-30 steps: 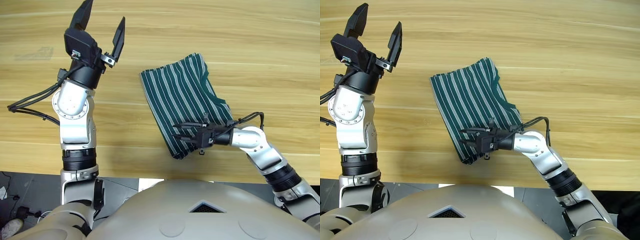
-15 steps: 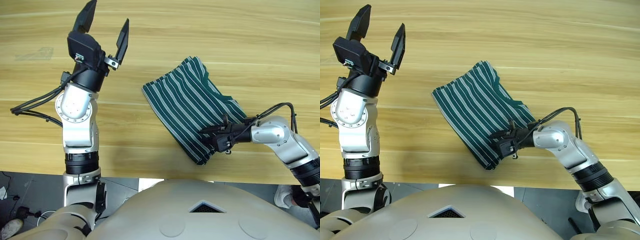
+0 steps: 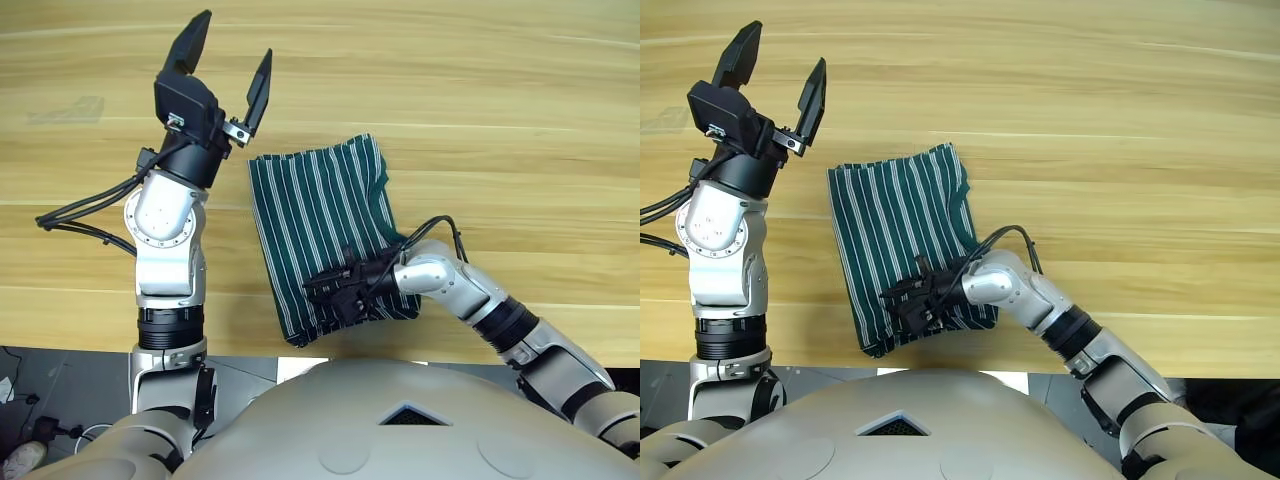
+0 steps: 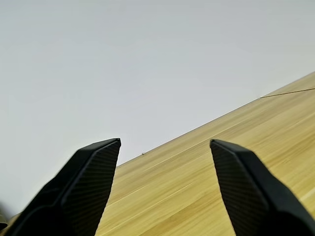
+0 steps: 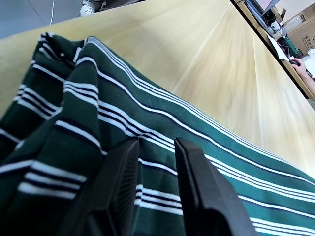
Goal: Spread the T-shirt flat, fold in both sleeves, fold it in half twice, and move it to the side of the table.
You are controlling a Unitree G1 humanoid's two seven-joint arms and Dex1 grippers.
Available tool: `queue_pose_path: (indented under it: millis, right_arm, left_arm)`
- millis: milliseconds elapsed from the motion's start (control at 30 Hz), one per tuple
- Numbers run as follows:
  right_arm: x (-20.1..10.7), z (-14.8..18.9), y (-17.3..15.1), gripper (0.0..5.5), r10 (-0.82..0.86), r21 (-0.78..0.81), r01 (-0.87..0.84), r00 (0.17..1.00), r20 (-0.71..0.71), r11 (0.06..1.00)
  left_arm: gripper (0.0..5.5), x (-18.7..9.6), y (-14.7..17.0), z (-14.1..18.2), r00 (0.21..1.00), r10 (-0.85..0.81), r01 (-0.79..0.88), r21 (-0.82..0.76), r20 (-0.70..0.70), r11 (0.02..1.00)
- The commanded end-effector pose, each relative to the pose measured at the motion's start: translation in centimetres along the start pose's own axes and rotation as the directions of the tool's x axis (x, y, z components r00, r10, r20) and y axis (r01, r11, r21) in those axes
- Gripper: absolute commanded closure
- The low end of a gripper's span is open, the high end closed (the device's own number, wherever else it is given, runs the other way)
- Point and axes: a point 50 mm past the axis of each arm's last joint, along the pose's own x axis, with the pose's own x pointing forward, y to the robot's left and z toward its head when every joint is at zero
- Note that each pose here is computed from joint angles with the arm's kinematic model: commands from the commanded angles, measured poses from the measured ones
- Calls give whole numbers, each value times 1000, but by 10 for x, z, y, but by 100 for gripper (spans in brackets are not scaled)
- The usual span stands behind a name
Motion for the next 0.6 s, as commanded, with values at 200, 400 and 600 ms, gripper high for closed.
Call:
queue_pose_path:
  millis: [200, 400, 600]
  right_arm:
    - [-42, -9, -26, 419, -274, 245, 259, 961, 28, 934]
    - [-117, 39, -69, 419, -628, 473, 469, 733, 263, 746]
    - [-193, 7, -48, 419, -652, 129, 673, 739, -168, 729]
  left_arm:
    - [213, -2, -3, 0, 1000, 0, 0, 1, -1, 1000]
    - [213, -20, 19, 24, 999, -12, 6, 160, 34, 987]
    - [213, -72, 8, 36, 947, -269, 321, 539, -175, 779]
